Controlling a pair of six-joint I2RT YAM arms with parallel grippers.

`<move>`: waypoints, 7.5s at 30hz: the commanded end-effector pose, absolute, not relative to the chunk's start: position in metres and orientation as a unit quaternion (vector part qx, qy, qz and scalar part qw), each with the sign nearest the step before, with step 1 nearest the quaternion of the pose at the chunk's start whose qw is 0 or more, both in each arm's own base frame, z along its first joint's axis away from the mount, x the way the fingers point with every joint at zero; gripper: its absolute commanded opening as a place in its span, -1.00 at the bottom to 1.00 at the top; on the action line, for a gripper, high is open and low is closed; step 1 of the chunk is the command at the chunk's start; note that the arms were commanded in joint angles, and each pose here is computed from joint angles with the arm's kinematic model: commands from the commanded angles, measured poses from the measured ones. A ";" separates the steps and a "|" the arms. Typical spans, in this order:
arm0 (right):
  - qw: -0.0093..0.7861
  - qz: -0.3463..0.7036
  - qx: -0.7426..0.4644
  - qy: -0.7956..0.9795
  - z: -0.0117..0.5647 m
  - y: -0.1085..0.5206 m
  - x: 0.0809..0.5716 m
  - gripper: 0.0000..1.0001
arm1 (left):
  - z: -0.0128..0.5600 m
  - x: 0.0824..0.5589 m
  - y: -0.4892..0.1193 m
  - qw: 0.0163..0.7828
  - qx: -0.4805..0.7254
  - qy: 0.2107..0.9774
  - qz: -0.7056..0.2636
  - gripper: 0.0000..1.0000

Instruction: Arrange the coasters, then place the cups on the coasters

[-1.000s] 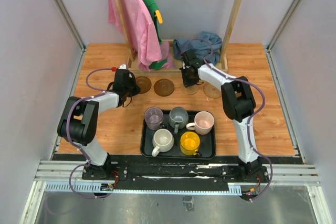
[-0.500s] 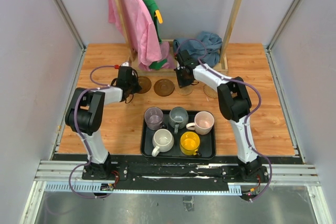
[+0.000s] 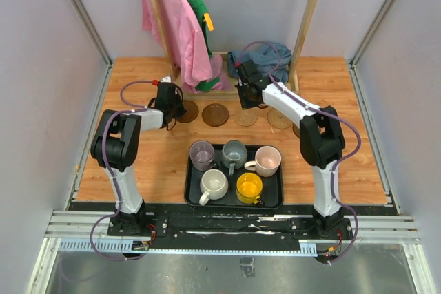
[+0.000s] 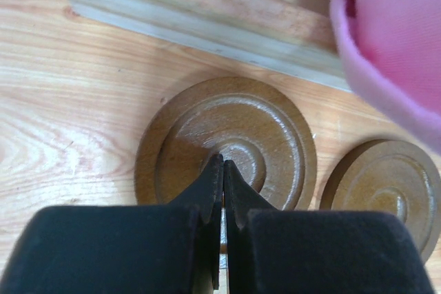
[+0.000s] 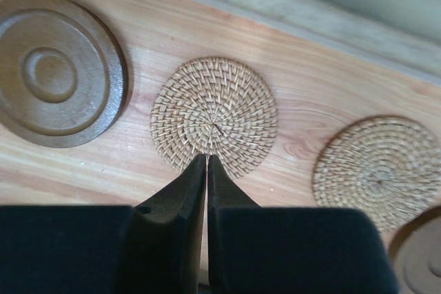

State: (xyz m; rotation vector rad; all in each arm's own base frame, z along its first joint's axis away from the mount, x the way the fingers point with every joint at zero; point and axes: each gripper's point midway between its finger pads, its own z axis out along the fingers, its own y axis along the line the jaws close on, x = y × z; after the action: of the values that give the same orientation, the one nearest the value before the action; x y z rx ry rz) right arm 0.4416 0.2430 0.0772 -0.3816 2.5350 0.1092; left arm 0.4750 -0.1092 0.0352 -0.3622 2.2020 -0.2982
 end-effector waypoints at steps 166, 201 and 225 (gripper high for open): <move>0.180 -0.074 0.166 0.967 0.002 -0.019 0.440 -0.98 | 0.123 0.430 -0.094 0.489 -0.153 0.845 -0.153 -0.99; 0.357 -0.005 0.114 0.927 0.145 0.017 0.437 -0.92 | 0.123 0.449 -0.111 0.515 -0.105 0.830 -0.185 -0.99; 0.528 -0.003 0.125 0.840 0.201 0.001 0.418 -0.75 | 0.126 0.494 -0.193 0.529 0.053 0.813 -0.238 -0.96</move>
State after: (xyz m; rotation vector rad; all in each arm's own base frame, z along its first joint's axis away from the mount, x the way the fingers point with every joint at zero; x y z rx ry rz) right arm 0.4140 -0.0018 0.1884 0.3066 2.0693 -0.0337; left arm 0.4926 -0.1864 0.1006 0.0442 2.0150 -0.5831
